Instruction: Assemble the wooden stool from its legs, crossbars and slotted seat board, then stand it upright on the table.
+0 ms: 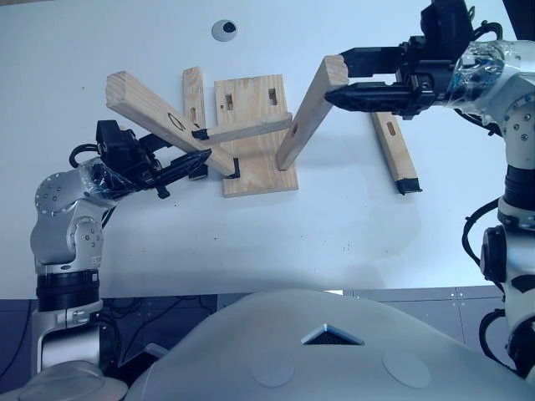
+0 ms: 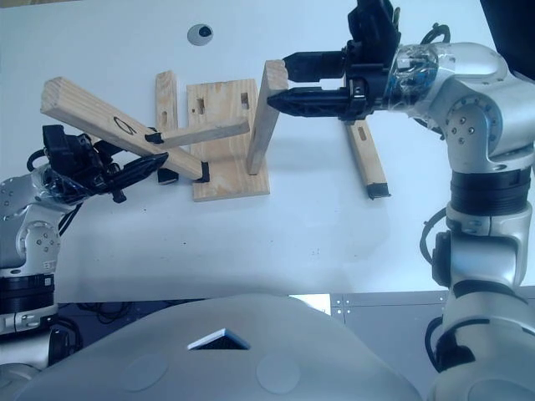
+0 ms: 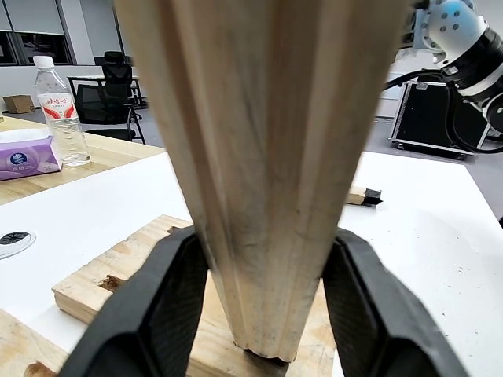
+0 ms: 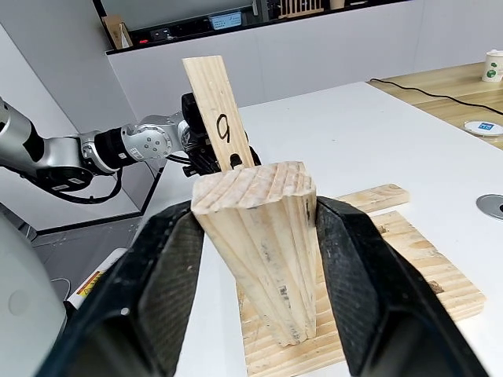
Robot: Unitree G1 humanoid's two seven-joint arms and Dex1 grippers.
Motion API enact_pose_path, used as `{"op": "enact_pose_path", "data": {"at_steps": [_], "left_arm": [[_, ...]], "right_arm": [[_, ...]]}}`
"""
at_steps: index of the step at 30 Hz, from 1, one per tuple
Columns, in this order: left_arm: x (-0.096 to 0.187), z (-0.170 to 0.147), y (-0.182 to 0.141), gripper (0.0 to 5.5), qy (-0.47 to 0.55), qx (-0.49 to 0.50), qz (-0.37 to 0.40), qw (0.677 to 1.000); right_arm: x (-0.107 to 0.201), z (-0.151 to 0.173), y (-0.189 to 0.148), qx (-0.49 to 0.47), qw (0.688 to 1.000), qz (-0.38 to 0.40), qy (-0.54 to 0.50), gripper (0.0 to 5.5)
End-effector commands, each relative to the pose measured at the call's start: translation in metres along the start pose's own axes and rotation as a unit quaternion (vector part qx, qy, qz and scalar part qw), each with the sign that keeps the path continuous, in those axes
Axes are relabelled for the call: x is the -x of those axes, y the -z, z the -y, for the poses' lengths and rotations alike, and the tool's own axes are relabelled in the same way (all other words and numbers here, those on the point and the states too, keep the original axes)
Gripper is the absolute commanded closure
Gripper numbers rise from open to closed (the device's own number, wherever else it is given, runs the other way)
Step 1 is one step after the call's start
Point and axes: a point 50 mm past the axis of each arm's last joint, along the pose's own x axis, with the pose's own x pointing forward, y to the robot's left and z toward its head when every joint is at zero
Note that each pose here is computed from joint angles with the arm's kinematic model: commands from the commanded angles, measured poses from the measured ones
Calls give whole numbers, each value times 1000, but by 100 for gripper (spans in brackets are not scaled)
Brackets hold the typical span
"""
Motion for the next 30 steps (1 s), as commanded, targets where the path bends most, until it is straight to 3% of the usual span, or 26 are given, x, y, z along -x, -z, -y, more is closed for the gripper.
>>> {"op": "enact_pose_path", "data": {"at_steps": [1,30], "left_arm": [[-1,5,11,341,11,11,-36,999],[11,-1,33,341,10,35,-146,989]], "right_arm": [[0,6,1,0,1000,-17,26,333],[-4,-7,-2,4,1000,-2,13,334]]}}
